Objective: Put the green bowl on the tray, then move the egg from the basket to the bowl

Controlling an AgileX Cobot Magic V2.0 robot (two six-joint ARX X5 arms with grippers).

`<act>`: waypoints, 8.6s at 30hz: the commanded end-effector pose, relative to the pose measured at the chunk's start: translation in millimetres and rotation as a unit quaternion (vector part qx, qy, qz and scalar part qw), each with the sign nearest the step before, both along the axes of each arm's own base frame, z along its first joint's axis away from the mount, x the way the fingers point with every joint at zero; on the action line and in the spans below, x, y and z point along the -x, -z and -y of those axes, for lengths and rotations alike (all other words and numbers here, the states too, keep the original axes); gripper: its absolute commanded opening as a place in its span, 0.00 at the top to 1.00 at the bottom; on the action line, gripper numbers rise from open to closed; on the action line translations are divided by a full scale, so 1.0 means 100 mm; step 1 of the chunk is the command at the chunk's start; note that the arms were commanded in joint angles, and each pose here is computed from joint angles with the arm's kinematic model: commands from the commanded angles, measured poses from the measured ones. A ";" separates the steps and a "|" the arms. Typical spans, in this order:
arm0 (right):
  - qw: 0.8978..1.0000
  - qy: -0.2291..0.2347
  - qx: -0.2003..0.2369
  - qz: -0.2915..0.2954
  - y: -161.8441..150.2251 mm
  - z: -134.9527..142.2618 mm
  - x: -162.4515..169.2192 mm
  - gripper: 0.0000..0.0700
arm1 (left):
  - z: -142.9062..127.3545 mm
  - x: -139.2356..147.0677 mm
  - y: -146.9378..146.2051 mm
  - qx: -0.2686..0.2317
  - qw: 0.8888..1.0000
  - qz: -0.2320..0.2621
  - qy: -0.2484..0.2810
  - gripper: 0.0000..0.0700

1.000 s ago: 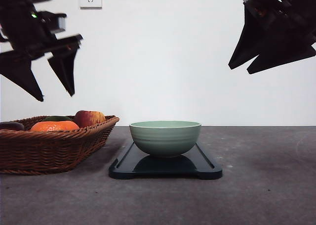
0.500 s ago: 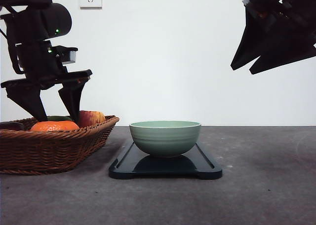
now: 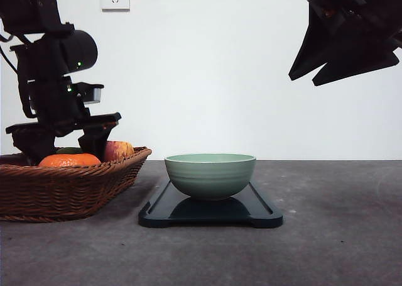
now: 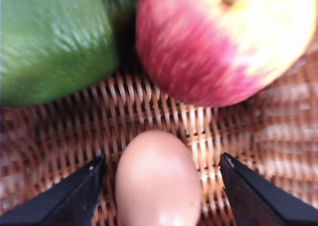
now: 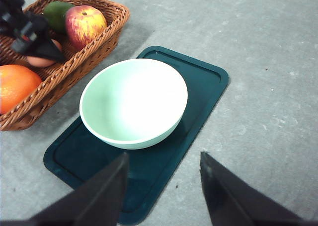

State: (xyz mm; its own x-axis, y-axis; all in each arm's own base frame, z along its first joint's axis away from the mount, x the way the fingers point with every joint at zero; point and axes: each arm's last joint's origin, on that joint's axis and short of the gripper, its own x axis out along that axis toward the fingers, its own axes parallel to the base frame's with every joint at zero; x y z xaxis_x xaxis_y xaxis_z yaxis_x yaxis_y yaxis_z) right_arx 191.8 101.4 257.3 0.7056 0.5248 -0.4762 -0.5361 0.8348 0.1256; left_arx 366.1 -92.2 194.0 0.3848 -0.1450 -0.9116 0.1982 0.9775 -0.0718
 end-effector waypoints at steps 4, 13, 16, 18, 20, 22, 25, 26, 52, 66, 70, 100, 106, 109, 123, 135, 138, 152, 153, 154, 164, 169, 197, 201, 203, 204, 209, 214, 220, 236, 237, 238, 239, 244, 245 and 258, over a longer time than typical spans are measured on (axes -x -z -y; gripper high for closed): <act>1.000 0.001 -0.005 0.002 -0.01 -0.02 -0.01 0.60 | 0.04 -0.06 -0.01 0.000 1.000 0.007 0.000 0.34; 1.000 0.001 -0.005 0.002 -0.01 -0.02 -0.01 0.60 | 0.03 -0.05 -0.01 0.000 1.000 0.006 0.000 0.57; 1.000 0.001 -0.005 0.001 -0.01 -0.02 -0.01 0.60 | 0.03 -0.05 -0.01 0.000 1.000 0.005 0.000 0.58; 1.000 0.001 -0.004 0.000 -0.01 -0.02 -0.01 0.60 | 0.03 -0.05 -0.01 0.000 1.000 0.005 0.000 0.60; 1.000 0.001 -0.004 0.000 -0.01 -0.02 -0.01 0.60 | 0.03 -0.05 -0.01 -0.001 1.000 0.005 0.000 0.66; 1.000 0.001 -0.004 0.000 -0.01 -0.02 -0.01 0.60 | 0.03 -0.05 -0.01 -0.001 1.000 0.004 0.000 0.69; 1.000 0.001 -0.004 0.000 -0.01 -0.02 -0.01 0.60 | 0.03 -0.05 -0.01 -0.001 1.000 0.003 0.000 0.69; 1.000 0.001 -0.004 0.000 -0.01 -0.02 -0.01 0.60 | 0.03 -0.05 0.00 -0.001 1.000 0.003 0.000 0.69; 1.000 0.000 -0.004 -0.001 -0.01 -0.02 -0.01 0.60 | -0.01 0.43 -1.06 0.037 0.989 0.143 0.017 0.69; 1.000 0.000 -0.004 0.000 -0.01 -0.02 -0.01 0.60 | 0.85 0.46 -1.13 0.153 0.946 0.240 0.153 0.69; 1.000 0.000 -0.004 0.000 -0.01 -0.02 -0.01 0.60 | 1.07 0.43 -0.95 0.153 0.945 0.228 0.177 0.69; 1.000 -0.003 -0.004 -0.005 0.00 -0.02 0.00 0.60 | 1.65 0.27 -0.01 0.100 0.949 0.182 0.237 0.68; 1.000 -0.003 -0.004 -0.006 0.00 -0.02 0.00 0.60 | 1.66 0.27 0.01 0.097 0.949 0.181 0.241 0.68; 1.000 -0.003 -0.004 -0.006 0.00 -0.02 0.00 0.60 | 1.66 0.27 0.01 0.091 0.948 0.184 0.243 0.68; 1.000 -0.003 -0.004 -0.006 0.00 -0.02 0.00 0.60 | 1.66 0.26 0.08 0.084 0.950 0.177 0.244 0.67; 1.000 -0.003 -0.004 -0.006 0.00 -0.02 0.00 0.60 | 1.67 0.24 0.18 0.079 0.953 0.163 0.245 0.67; 1.000 -0.003 -0.004 -0.006 0.00 -0.02 0.00 0.60 | 1.67 0.25 0.21 0.075 0.954 0.155 0.245 0.64; 1.000 -0.003 -0.003 -0.007 0.00 -0.02 0.00 0.60 | 1.72 0.19 -0.06 0.071 0.957 0.140 0.243 0.34; 1.000 -0.003 -0.003 -0.008 0.00 -0.02 0.00 0.60 | 1.72 0.18 -0.12 0.070 0.957 0.140 0.244 0.32; 1.000 -0.003 -0.003 -0.007 0.00 -0.02 0.00 0.60 | 1.73 0.17 -0.17 0.069 0.957 0.139 0.244 0.32; 1.000 -0.003 0.001 -0.014 0.01 -0.02 0.01 0.60 | 1.60 0.16 -0.64 0.071 0.966 0.111 0.221 0.32; 1.000 -0.003 0.001 -0.014 0.01 -0.02 0.01 0.60 | 1.42 0.31 -0.98 0.100 0.960 0.136 0.225 0.33; 1.000 -0.005 0.011 -0.029 0.04 0.00 0.04 0.60 | 0.03 1.58 -0.78 0.166 0.961 0.211 0.068 0.33; 0.999 -0.011 0.019 -0.024 0.01 0.02 0.08 0.60 | -0.05 1.70 -0.74 0.160 0.961 0.217 0.056 0.33; 0.999 -0.012 0.021 -0.021 -0.01 0.03 0.11 0.60 | -0.08 1.76 -0.71 0.162 0.961 0.217 0.053 0.33; 1.000 -0.012 0.021 -0.020 -0.02 0.04 0.12 0.60 | -0.09 1.78 -0.69 0.164 0.961 0.215 0.049 0.33; 1.000 -0.012 0.018 -0.016 -0.05 0.06 0.16 0.60 | -0.10 1.81 -0.67 0.168 0.963 0.206 0.040 0.33; 1.000 -0.012 0.018 -0.017 -0.05 0.06 0.16 0.64 | -0.10 1.81 -0.67 0.171 0.963 0.205 0.037 0.44; 1.000 -0.019 0.014 -0.021 -0.05 0.05 0.17 0.98 | -0.10 1.83 -0.66 0.169 0.964 0.201 0.039 1.00; 1.000 -0.023 -0.008 0.018 -0.12 0.03 0.13 0.98 | -0.13 1.84 -0.70 0.162 0.961 0.220 0.048 1.00; 1.000 -0.023 -0.009 0.020 -0.12 0.03 0.13 0.98 | -0.15 1.84 -0.71 0.151 0.959 0.233 0.058 1.00; 0.999 -0.023 -0.009 0.021 -0.13 0.03 0.13 0.98 | -0.18 1.85 -0.71 0.148 0.957 0.245 0.058 1.00; 0.999 -0.023 -0.010 0.023 -0.13 0.03 0.13 0.98 | -0.21 1.86 -0.71 0.148 0.954 0.256 0.053 1.00; 0.999 -0.023 -0.013 0.028 -0.14 0.03 0.12 0.98 | -0.47 2.06 -0.50 0.139 0.928 0.344 0.024 1.00; 0.999 -0.023 -0.014 0.030 -0.14 0.03 0.12 0.98 | -0.52 2.12 -0.45 0.135 0.924 0.358 0.016 1.00; 0.999 -0.023 -0.020 0.044 -0.17 0.02 0.11 0.98 | -0.86 2.64 0.20 0.097 0.880 0.460 -0.066 1.00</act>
